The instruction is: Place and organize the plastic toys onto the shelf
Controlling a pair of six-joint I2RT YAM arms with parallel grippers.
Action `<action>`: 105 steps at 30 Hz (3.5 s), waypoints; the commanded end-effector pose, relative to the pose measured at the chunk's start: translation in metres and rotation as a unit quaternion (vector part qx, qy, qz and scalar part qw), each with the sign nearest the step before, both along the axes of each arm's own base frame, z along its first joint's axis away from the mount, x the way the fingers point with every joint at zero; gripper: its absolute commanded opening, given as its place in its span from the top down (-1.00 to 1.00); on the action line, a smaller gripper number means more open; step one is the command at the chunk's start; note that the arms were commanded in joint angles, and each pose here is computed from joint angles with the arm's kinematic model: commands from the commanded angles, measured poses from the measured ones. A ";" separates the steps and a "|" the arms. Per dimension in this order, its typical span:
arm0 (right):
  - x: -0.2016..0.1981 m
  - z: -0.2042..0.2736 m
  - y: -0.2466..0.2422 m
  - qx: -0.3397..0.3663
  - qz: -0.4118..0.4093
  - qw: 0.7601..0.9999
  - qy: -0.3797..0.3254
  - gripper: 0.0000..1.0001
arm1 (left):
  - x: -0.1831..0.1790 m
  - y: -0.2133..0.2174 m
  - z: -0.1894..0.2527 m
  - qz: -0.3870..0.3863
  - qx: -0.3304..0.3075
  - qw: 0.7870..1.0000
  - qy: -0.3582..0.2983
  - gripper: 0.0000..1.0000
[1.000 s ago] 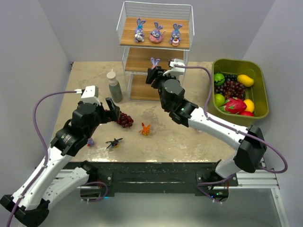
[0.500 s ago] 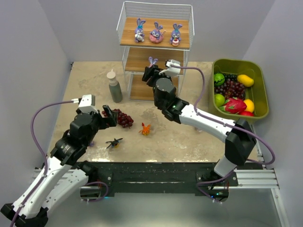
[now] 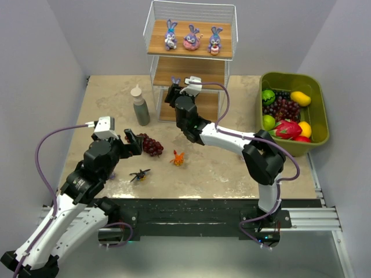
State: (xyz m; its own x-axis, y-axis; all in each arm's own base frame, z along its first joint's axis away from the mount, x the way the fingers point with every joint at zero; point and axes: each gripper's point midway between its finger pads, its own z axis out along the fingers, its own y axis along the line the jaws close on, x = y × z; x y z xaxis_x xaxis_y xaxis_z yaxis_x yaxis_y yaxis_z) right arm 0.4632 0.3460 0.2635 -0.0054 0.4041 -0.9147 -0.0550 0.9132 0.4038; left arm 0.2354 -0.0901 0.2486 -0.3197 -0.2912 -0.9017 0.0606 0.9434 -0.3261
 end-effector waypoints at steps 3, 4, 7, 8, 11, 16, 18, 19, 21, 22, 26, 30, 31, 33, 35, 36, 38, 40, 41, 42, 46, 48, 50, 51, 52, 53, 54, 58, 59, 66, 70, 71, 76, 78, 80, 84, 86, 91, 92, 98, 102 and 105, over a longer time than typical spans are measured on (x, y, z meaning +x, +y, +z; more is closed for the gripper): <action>0.005 0.068 -0.009 0.070 -0.009 0.995 -0.071 1.00 | 0.006 0.004 -0.001 0.012 0.014 1.000 -0.005 -0.99; 0.003 0.073 -0.010 0.073 -0.008 0.995 -0.074 1.00 | 0.006 0.004 -0.001 0.012 0.014 1.000 -0.004 -0.99; 0.001 0.076 -0.013 0.072 -0.007 0.994 -0.077 1.00 | 0.005 0.004 0.000 0.011 0.013 1.000 -0.006 -0.99; -0.001 0.082 -0.015 0.074 -0.008 0.994 -0.081 1.00 | 0.005 0.004 -0.001 0.011 0.013 1.000 -0.006 -0.99; -0.006 0.087 -0.016 0.078 -0.004 0.993 -0.085 1.00 | 0.005 0.005 0.000 0.011 0.013 1.000 -0.008 -0.99; -0.016 0.095 -0.014 0.077 0.005 0.993 -0.090 1.00 | 0.005 0.004 0.001 0.010 0.013 1.000 -0.009 -0.99; -0.020 0.098 -0.014 0.080 0.010 0.992 -0.093 1.00 | 0.005 0.005 0.000 0.011 0.015 1.000 -0.008 -0.99; -0.022 0.100 -0.013 0.081 0.014 0.992 -0.094 1.00 | 0.005 0.005 0.001 0.011 0.014 1.000 -0.009 -0.99; -0.024 0.104 -0.014 0.082 0.015 0.992 -0.096 1.00 | 0.004 0.006 0.001 0.012 0.014 1.000 -0.010 -0.99; -0.026 0.107 -0.013 0.082 0.017 0.992 -0.098 1.00 | 0.004 0.006 0.001 0.013 0.014 1.000 -0.010 -0.99; -0.029 0.113 -0.013 0.084 0.017 0.991 -0.104 1.00 | 0.004 0.007 0.002 0.015 0.014 1.000 -0.011 -0.99; -0.023 0.117 -0.009 0.080 0.011 0.991 -0.110 1.00 | 0.004 0.007 0.002 0.014 0.015 1.000 -0.011 -0.99; -0.022 0.118 -0.008 0.080 0.009 0.990 -0.112 1.00 | 0.004 0.007 0.001 0.014 0.016 1.000 -0.010 -0.99; -0.018 0.115 -0.004 0.076 0.007 0.991 -0.113 1.00 | 0.004 0.007 0.000 0.015 0.018 1.000 -0.009 -0.99; -0.013 0.109 0.000 0.071 0.003 0.991 -0.112 1.00 | 0.004 0.007 0.000 0.015 0.019 1.000 -0.009 -0.99; -0.011 0.113 0.001 0.069 0.001 0.991 -0.116 1.00 | 0.005 0.008 0.000 0.016 0.019 1.000 -0.009 -0.99; -0.006 0.106 0.005 0.063 -0.001 0.991 -0.118 1.00 | 0.005 0.007 0.000 0.014 0.019 1.000 -0.009 -0.99; -0.002 0.108 0.008 0.064 -0.004 0.990 -0.124 1.00 | 0.005 0.007 -0.001 0.013 0.020 1.000 -0.007 -0.99; 0.000 0.107 0.010 0.064 -0.004 0.990 -0.125 1.00 | 0.005 0.007 -0.001 0.015 0.020 1.000 -0.008 -0.99; 0.004 0.103 0.013 0.058 -0.006 0.990 -0.126 1.00 | 0.005 0.007 -0.001 0.014 0.021 1.000 -0.007 -0.99; 0.011 0.099 0.020 0.056 -0.013 0.990 -0.128 1.00 | 0.005 0.007 -0.003 0.016 0.024 1.000 -0.004 -0.99; 0.014 0.104 0.021 0.056 -0.017 0.989 -0.133 1.00 | 0.005 0.008 -0.003 0.017 0.024 1.000 -0.005 -0.99; 0.020 0.097 0.023 0.048 -0.021 0.990 -0.129 1.00 | 0.006 0.008 -0.003 0.018 0.024 1.000 -0.004 -0.99; 0.021 0.101 0.025 0.051 -0.021 0.990 -0.131 1.00 | 0.006 0.008 -0.003 0.019 0.024 1.000 -0.004 -0.99; 0.025 0.095 0.027 0.044 -0.022 0.991 -0.126 1.00 | 0.006 0.008 -0.003 0.019 0.024 1.000 -0.003 -0.99; 0.026 0.094 0.028 0.042 -0.020 0.991 -0.125 1.00 | 0.006 0.008 -0.003 0.019 0.024 1.000 -0.003 -0.99; 0.028 0.098 0.028 0.045 -0.022 0.991 -0.128 1.00 | 0.006 0.008 -0.003 0.018 0.024 1.000 -0.003 -0.99; 0.038 0.091 0.029 0.047 -0.023 0.991 -0.120 1.00 | 0.006 0.008 -0.005 0.020 0.027 0.999 -0.001 -0.99; 0.040 0.089 0.030 0.048 -0.021 0.992 -0.117 1.00 | 0.007 0.008 -0.004 0.020 0.026 0.999 -0.002 -0.99; 0.052 0.078 0.034 0.056 -0.020 0.993 -0.105 1.00 | 0.007 0.008 -0.006 0.020 0.028 0.999 0.002 -0.99; 0.055 0.080 0.034 0.057 -0.026 0.992 -0.106 1.00 | 0.007 0.008 -0.006 0.020 0.029 0.999 0.002 -0.99; 0.056 0.079 0.034 0.056 -0.027 0.993 -0.105 1.00 | 0.007 0.008 -0.006 0.020 0.029 0.999 0.002 -0.99; 0.060 0.072 0.036 0.053 -0.032 0.993 -0.098 0.96 | 0.007 0.009 -0.006 0.021 0.029 0.999 0.002 -0.99; 0.062 0.067 0.036 0.051 -0.034 0.994 -0.092 0.93 | 0.007 0.009 -0.007 0.021 0.029 0.999 0.002 -0.99; 0.063 0.067 0.036 0.053 -0.038 0.994 -0.090 0.83 | 0.007 0.009 -0.007 0.022 0.030 0.999 0.003 -0.99; 0.064 0.062 0.035 0.045 -0.042 0.995 -0.081 0.65 | 0.006 0.009 -0.007 0.022 0.030 0.999 0.003 -0.99; 0.064 0.061 0.035 0.044 -0.044 0.995 -0.078 0.58 | 0.006 0.010 -0.007 0.023 0.030 0.999 0.002 -0.99; 0.065 0.058 0.031 0.033 -0.054 0.996 -0.067 0.46 | 0.006 0.010 -0.007 0.023 0.030 0.999 0.002 -0.99; 0.065 0.057 0.032 0.030 -0.053 0.996 -0.066 0.42 | 0.006 0.010 -0.007 0.024 0.030 0.999 0.002 -0.99; 0.066 0.055 0.031 0.016 -0.055 0.997 -0.060 0.28 | 0.006 0.011 -0.006 0.025 0.030 0.999 0.002 -0.99; 0.067 0.053 0.033 0.010 -0.055 0.997 -0.057 0.13 | 0.006 0.011 -0.007 0.025 0.031 0.999 0.003 -0.99; 0.067 0.055 0.033 0.010 -0.055 0.997 -0.057 0.06 | 0.006 0.011 -0.007 0.025 0.031 0.999 0.002 -0.99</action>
